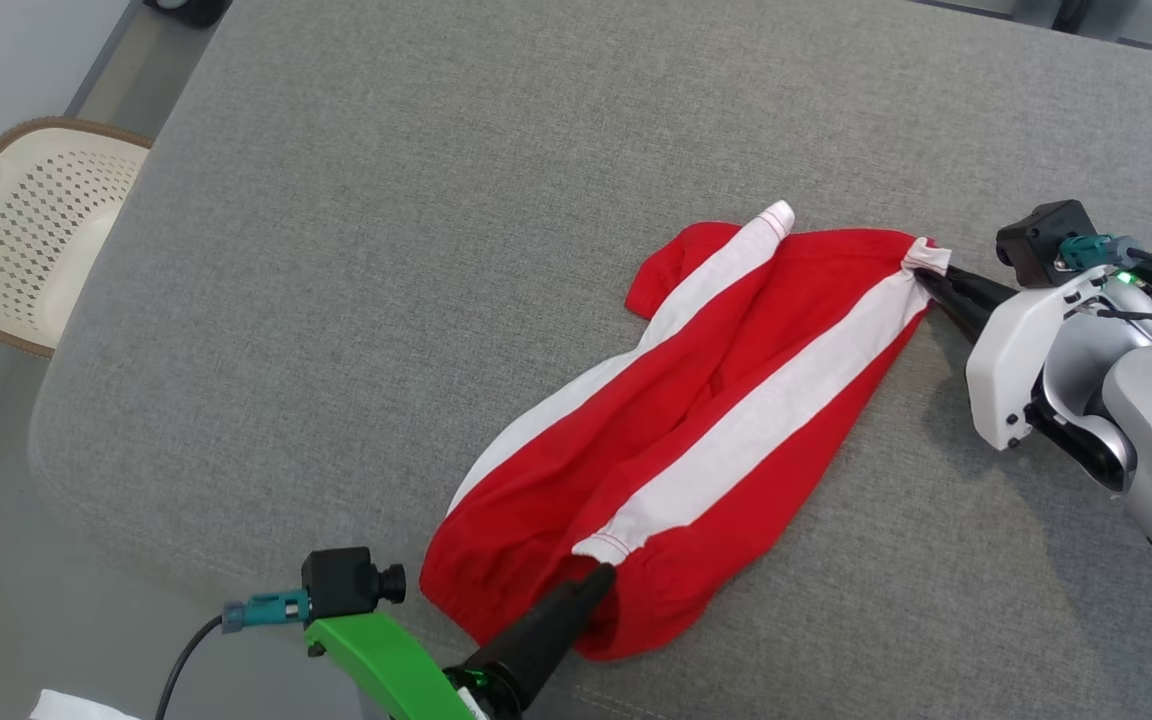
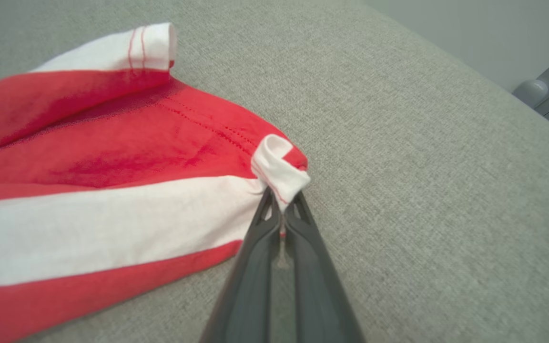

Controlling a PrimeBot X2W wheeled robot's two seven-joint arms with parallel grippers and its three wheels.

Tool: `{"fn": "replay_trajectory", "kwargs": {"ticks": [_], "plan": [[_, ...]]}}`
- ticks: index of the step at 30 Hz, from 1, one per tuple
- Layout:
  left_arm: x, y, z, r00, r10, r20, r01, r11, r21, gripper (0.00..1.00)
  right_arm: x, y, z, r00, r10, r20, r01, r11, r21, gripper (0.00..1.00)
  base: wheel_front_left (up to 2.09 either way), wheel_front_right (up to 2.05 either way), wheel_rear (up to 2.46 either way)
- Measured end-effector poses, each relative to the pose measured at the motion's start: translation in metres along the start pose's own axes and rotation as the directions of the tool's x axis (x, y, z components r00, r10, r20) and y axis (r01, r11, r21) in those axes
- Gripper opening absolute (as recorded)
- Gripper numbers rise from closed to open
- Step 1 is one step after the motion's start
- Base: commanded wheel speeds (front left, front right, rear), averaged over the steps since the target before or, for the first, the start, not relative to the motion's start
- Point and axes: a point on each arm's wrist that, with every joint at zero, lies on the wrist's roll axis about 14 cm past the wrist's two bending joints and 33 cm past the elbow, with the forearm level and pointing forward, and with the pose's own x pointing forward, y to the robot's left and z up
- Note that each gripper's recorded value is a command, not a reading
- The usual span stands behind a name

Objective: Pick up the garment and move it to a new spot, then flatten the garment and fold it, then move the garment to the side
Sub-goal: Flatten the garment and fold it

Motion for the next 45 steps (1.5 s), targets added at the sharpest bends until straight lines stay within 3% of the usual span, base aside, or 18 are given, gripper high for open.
{"fn": "replay_trajectory", "kwargs": {"ticks": [16,17,18,19,20,21,26,29,33,37,38,45], "plan": [[0.024,0.005,-0.001,0.999,0.033,-0.03,-0.03,0.996,0.084,1.0,-0.001,-0.003,0.0,1.0,0.0,0.003,0.0,1.0,0.0,0.0,0.0,0.0,0.0],[0.026,0.007,0.0,0.999,0.042,-0.03,-0.039,0.994,0.099,0.93,-0.001,-0.003,0.0,1.0,0.0,0.002,0.0,1.0,0.0,0.0,0.0,0.0,0.0],[0.026,0.008,0.001,0.999,0.044,-0.029,-0.041,0.994,0.106,0.36,-0.001,-0.002,0.0,1.0,0.001,0.001,-0.001,1.0,-0.002,0.0,0.0,0.0,0.0],[0.028,0.008,0.002,0.999,0.046,-0.026,-0.043,0.993,0.106,0.13,-0.001,-0.002,0.0,1.0,0.003,0.001,-0.003,1.0,-0.002,0.0,0.0,0.0,0.0],[0.029,0.01,0.003,0.998,0.05,-0.024,-0.047,0.993,0.112,0.13,-0.001,-0.002,0.0,1.0,0.002,0.003,-0.002,1.0,0.001,0.0,0.0,0.0,0.0],[0.03,0.011,0.004,0.998,0.057,-0.018,-0.054,0.991,0.122,0.0,-0.002,-0.003,0.0,1.0,0.0,0.003,0.0,1.0,0.003,0.0,0.0,0.0,0.0],[0.034,0.01,0.018,0.998,0.058,0.031,-0.063,0.98,0.188,0.0,-0.003,0.001,0.007,0.999,0.0,0.041,-0.001,1.0,0.031,0.0,0.0,0.0,0.0],[0.037,-0.012,0.033,0.998,-0.007,0.058,-0.008,0.966,0.257,0.0,-0.007,-0.007,0.038,0.987,-0.037,0.153,0.018,0.992,0.126,0.0,0.0,0.0,0.0],[0.032,-0.062,0.068,0.983,-0.155,0.1,0.097,0.897,0.43,0.0,-0.03,-0.04,0.116,0.912,-0.137,0.387,0.054,0.975,0.218,0.0,0.0,0.0,0.0],[0.017,-0.116,0.1,0.942,-0.306,0.137,0.176,0.799,0.575,0.0,-0.076,-0.068,0.19,0.778,-0.213,0.591,0.059,0.961,0.269,0.0,0.0,0.0,0.0],[0.008,-0.141,0.106,0.916,-0.38,0.133,0.219,0.748,0.627,0.0,-0.099,-0.073,0.211,0.718,-0.237,0.655,0.043,0.954,0.297,0.0,0.0,0.0,0.0],[-0.021,-0.203,0.074,0.841,-0.539,-0.057,0.434,0.606,0.666,0.0,-0.183,-0.077,0.252,0.548,-0.277,0.79,-0.005,0.943,0.334,0.0,0.0,0.0,0.0]]}}
